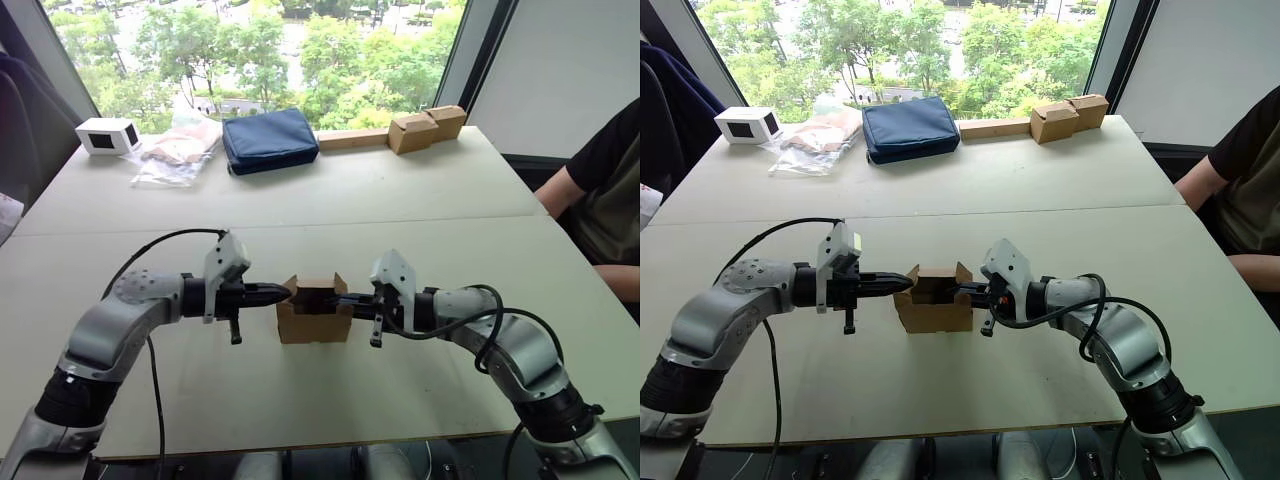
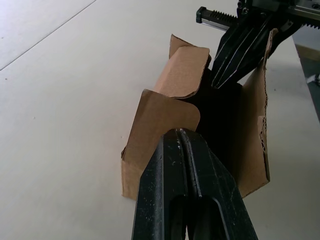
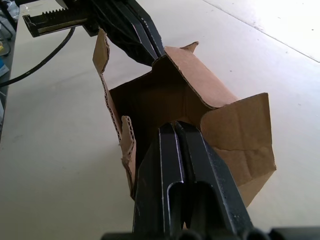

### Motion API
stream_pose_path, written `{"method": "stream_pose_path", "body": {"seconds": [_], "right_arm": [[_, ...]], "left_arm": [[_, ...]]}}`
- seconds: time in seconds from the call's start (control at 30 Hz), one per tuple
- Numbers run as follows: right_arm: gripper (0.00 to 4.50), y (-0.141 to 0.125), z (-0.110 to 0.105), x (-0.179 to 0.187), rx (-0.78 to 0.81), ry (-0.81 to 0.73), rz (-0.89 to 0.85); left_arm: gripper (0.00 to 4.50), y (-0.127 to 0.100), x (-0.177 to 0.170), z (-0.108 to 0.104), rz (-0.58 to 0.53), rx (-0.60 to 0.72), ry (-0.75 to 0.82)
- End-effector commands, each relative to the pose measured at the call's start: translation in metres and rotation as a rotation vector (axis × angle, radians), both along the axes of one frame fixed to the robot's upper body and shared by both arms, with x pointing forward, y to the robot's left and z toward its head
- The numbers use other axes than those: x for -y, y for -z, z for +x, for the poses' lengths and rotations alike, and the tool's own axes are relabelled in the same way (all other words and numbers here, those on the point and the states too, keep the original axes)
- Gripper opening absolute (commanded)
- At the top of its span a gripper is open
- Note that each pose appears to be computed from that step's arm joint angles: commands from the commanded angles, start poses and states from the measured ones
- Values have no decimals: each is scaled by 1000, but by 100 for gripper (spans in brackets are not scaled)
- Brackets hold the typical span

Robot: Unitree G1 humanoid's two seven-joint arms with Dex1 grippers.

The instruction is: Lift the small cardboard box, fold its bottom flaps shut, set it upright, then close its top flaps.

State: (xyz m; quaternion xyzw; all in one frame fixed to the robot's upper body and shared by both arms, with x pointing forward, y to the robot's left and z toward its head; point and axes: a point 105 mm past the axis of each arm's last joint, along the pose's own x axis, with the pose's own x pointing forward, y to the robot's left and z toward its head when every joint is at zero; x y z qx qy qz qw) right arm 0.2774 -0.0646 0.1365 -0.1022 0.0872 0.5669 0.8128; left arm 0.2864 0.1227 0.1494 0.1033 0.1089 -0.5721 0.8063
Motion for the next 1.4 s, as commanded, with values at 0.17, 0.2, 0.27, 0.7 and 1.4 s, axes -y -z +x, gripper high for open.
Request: {"method": "stream_pose_path", "body": {"seconds": [0.17,0.2,0.27,0.7,1.4], "right_arm": [[0,-14,4,1,44,7,32],[0,-17,3,0,49,4,34],[0,-23,3,-3,76,-4,28],[0,-33,2,-10,232,-1,-169],[0,-58,12,-13,257,58,-48]], "left_arm": [[4,0,3,0,-9,-2,8],[4,-1,2,1,-16,0,4],[4,-4,3,4,-30,9,-2],[4,-10,11,3,-58,32,23],[4,17,27,2,53,77,88]]}}
